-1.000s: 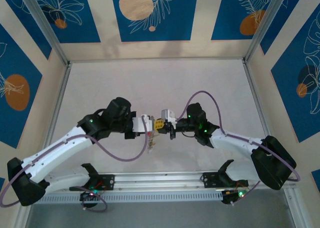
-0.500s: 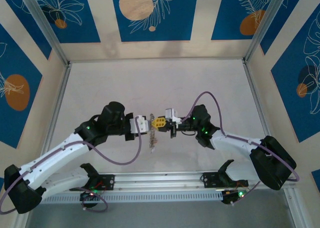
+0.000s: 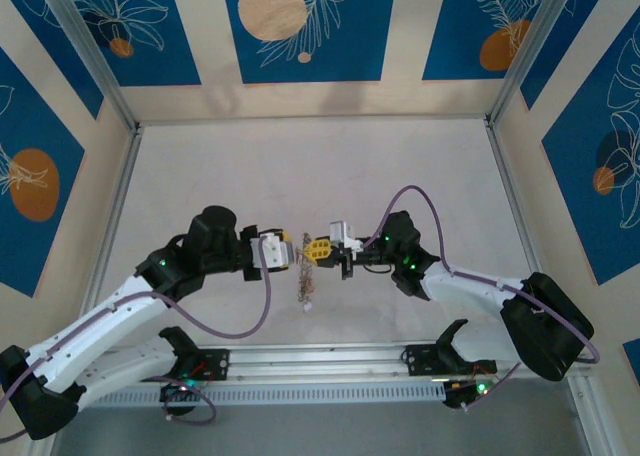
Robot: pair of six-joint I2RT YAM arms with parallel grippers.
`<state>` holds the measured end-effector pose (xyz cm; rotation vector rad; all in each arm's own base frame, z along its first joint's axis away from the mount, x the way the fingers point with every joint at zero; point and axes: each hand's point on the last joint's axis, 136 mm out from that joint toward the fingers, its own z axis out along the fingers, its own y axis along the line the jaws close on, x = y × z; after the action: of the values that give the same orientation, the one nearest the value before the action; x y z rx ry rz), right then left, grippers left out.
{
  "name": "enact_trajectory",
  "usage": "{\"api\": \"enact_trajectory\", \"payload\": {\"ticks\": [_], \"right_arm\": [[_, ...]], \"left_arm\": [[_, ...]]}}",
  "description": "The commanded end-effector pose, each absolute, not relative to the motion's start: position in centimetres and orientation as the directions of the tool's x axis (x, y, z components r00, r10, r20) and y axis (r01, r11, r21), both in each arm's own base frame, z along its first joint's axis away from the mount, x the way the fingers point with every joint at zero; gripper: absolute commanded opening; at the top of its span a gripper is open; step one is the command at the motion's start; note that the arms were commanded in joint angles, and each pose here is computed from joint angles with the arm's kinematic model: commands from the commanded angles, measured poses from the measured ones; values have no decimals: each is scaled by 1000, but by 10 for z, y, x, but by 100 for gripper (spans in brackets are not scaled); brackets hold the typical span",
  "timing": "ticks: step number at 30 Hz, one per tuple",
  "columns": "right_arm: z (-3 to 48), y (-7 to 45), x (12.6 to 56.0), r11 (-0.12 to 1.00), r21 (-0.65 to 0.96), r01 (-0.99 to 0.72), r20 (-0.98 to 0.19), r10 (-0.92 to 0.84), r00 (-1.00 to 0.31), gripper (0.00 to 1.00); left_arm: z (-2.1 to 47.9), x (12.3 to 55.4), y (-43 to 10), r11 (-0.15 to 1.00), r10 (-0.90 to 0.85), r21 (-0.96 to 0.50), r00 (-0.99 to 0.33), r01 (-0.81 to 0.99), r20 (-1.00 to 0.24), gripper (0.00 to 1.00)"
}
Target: Put the keys on the keyring
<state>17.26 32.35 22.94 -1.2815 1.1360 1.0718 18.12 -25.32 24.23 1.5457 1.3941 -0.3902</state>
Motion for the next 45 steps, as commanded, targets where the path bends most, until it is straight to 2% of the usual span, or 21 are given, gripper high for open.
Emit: {"api": "enact_trajectory", "payload": {"ticks": [1, 9, 13, 17, 21, 22, 26, 29, 34, 45], "right_arm": [[246, 325, 166, -3, -208, -978, -978, 11, 208, 0], [247, 325, 167, 7, -212, -977, -977, 20, 213, 0], [249, 325, 167, 4, -217, -976, -976, 25, 217, 0], [249, 326, 165, -9, -217, -976, -976, 17, 217, 0], [246, 326, 164, -11, -215, -977, -977, 13, 215, 0], [246, 326, 163, -12, -216, -976, -976, 12, 215, 0], [237, 327, 165, 5, -207, -978, -978, -31, 207, 1], [227, 328, 171, 29, -213, -977, -972, -106, 209, 13], [212, 329, 179, 62, -210, -976, -958, -211, 193, 19], [205, 347, 180, 42, -179, -983, -955, -247, 164, 16]], "left_arm": [[244, 179, -262, 125, 517, 427, 308, 896, -799, 35], [239, 172, -268, 97, 486, 385, 294, 918, -823, 30], [237, 175, -269, 113, 493, 363, 265, 925, -829, 21], [239, 176, -269, 119, 490, 366, 266, 923, -830, 17], [243, 176, -269, 115, 498, 360, 260, 926, -828, 1], [242, 176, -269, 112, 501, 359, 260, 926, -826, 0], [241, 176, -267, 103, 526, 355, 252, 929, -812, 0], [241, 178, -262, 92, 581, 341, 227, 936, -781, 0], [232, 175, -255, 30, 673, 323, 220, 946, -706, 0], [221, 179, -251, -11, 754, 308, 210, 951, -623, 0]]}}
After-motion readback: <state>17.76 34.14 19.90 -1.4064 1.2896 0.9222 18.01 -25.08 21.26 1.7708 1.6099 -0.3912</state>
